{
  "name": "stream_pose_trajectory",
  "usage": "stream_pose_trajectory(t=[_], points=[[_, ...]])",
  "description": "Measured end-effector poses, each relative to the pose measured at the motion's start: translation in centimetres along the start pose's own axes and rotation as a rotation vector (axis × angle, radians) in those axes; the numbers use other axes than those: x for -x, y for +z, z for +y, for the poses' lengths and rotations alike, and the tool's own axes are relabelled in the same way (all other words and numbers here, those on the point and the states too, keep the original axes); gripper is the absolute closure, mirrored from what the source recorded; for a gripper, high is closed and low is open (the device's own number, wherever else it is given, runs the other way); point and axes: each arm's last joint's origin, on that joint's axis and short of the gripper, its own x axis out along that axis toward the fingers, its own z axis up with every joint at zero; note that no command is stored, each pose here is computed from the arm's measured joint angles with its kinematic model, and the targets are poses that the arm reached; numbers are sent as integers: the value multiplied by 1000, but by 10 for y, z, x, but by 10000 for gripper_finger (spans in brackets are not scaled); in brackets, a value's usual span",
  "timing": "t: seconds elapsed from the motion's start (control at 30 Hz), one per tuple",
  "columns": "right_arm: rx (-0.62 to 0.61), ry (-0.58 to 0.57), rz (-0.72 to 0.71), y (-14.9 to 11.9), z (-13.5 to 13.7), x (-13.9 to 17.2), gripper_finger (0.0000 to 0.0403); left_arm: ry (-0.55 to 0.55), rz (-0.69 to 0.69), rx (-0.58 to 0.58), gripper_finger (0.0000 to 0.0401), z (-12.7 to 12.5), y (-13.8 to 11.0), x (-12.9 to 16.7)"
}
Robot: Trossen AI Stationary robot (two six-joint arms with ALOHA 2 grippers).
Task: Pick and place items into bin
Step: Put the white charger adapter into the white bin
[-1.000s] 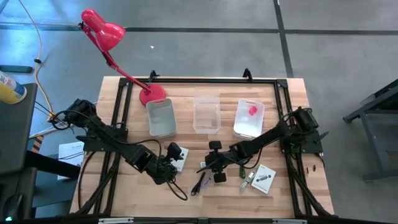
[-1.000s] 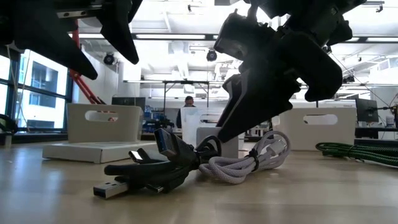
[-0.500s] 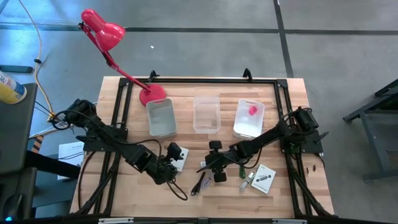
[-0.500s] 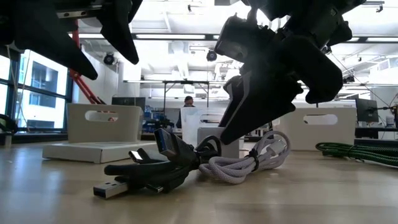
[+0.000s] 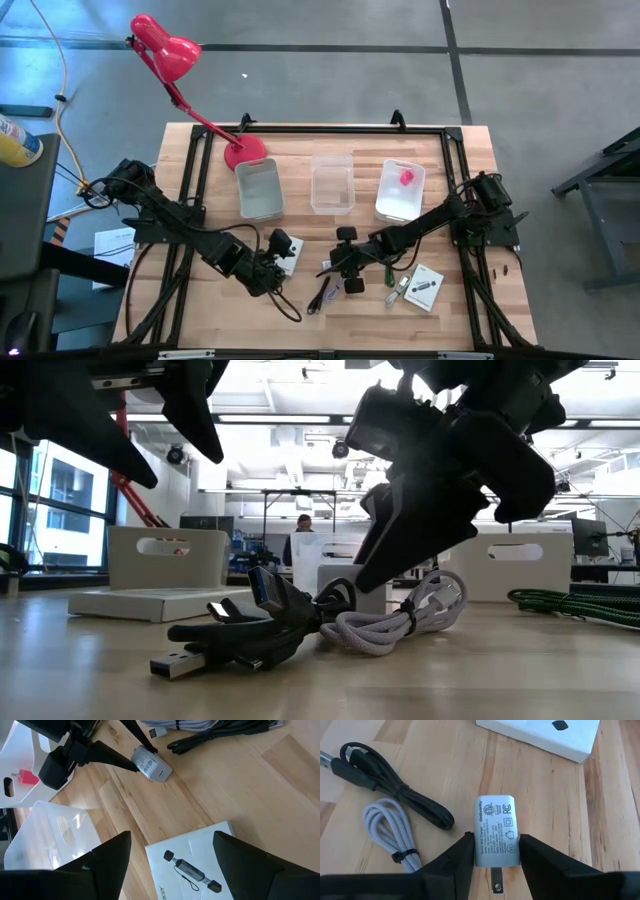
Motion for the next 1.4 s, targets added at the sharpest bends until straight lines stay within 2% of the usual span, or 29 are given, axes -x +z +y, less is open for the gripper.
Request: stream_pose_trajectory(t=[0.8, 1.13, 1.4], points=[[1, 8, 3, 0, 0, 0, 273, 1, 0, -4, 130, 0, 0, 0], [5, -9, 36, 0, 0, 2, 273, 2, 0, -7, 130, 0, 0, 0], [22, -42, 114, 9, -1, 7, 273, 18, 5, -8, 130, 0, 0, 0]])
